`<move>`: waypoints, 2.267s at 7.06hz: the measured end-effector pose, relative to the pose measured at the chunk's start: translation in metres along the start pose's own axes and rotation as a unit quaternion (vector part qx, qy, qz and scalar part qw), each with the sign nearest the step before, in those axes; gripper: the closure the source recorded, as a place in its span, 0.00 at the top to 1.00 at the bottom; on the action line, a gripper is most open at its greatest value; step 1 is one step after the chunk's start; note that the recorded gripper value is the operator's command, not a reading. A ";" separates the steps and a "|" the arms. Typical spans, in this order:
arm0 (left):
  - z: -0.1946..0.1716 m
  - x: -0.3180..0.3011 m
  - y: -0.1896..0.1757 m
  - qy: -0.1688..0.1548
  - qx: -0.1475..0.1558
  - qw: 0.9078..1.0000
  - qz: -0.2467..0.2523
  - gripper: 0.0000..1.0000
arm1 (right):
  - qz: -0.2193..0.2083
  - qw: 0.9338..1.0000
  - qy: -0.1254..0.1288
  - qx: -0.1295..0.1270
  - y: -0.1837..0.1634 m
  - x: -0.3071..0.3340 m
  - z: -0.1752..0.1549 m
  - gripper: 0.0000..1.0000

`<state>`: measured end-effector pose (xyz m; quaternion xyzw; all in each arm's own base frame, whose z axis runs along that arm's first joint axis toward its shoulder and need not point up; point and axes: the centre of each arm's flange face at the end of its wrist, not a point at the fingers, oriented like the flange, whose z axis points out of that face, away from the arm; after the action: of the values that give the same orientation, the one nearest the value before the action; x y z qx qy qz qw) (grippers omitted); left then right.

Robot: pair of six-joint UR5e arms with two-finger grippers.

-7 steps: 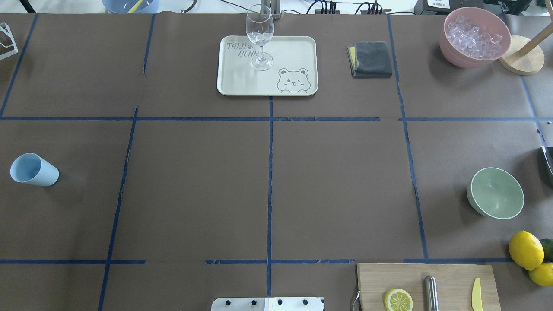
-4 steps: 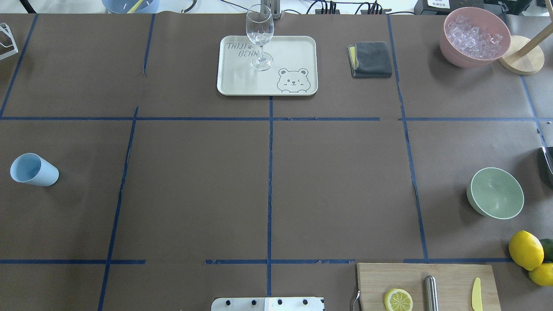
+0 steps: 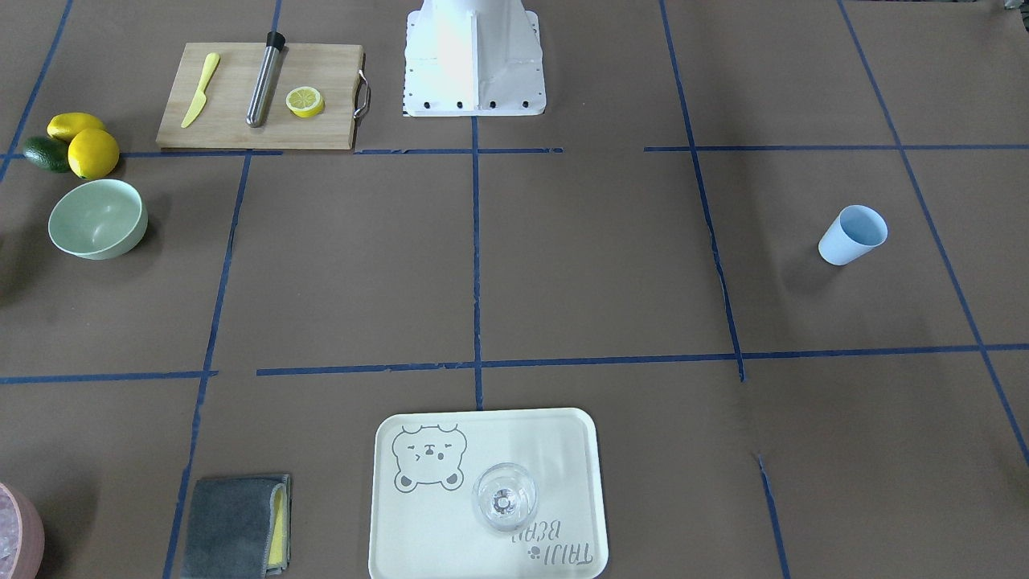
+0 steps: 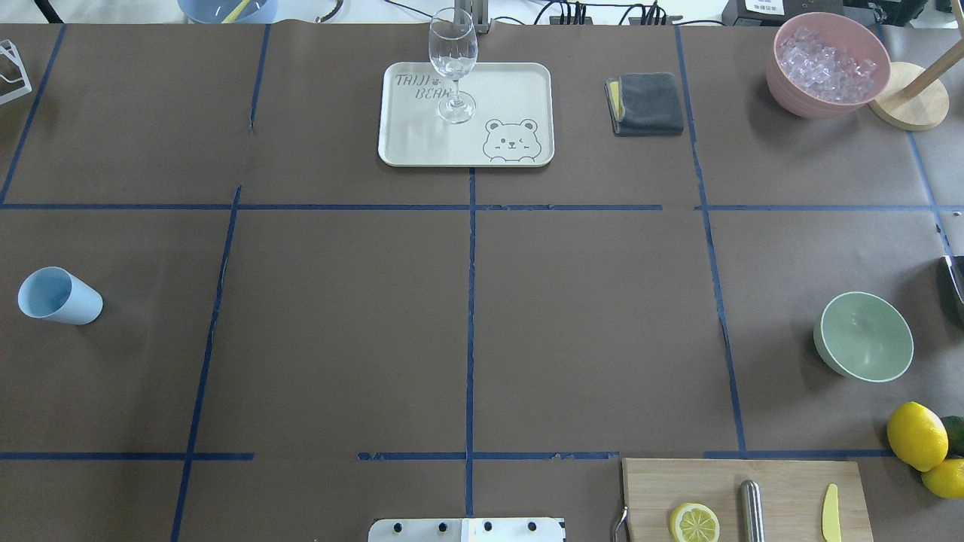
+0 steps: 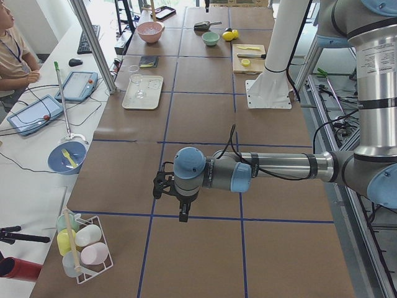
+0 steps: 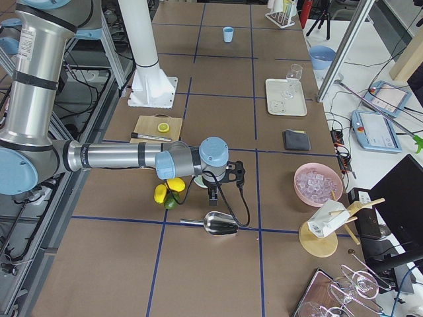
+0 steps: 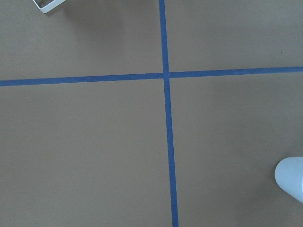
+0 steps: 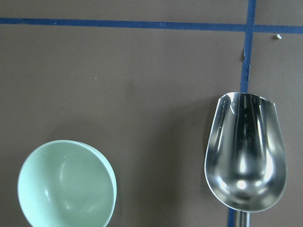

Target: Pour ice into bowl

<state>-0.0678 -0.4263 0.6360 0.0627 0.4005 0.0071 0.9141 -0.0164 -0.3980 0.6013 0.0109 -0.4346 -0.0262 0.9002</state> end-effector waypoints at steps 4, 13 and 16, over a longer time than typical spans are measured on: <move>-0.005 0.005 0.000 0.001 0.008 1.000 0.008 1.00 | 0.024 0.999 0.026 0.027 0.003 -0.072 0.077 0.97; -0.003 0.003 0.001 0.001 0.006 1.000 0.007 1.00 | 0.015 0.998 0.042 -0.034 0.021 -0.069 0.148 0.00; -0.001 0.002 0.001 0.001 0.005 1.000 0.006 1.00 | 0.000 0.999 0.029 -0.021 0.006 -0.091 0.143 0.00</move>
<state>-0.0673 -0.4251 0.6338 0.0692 0.4015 0.0103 0.9132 -0.1846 -0.3860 0.6188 -0.0077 -0.4081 -0.0353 0.9122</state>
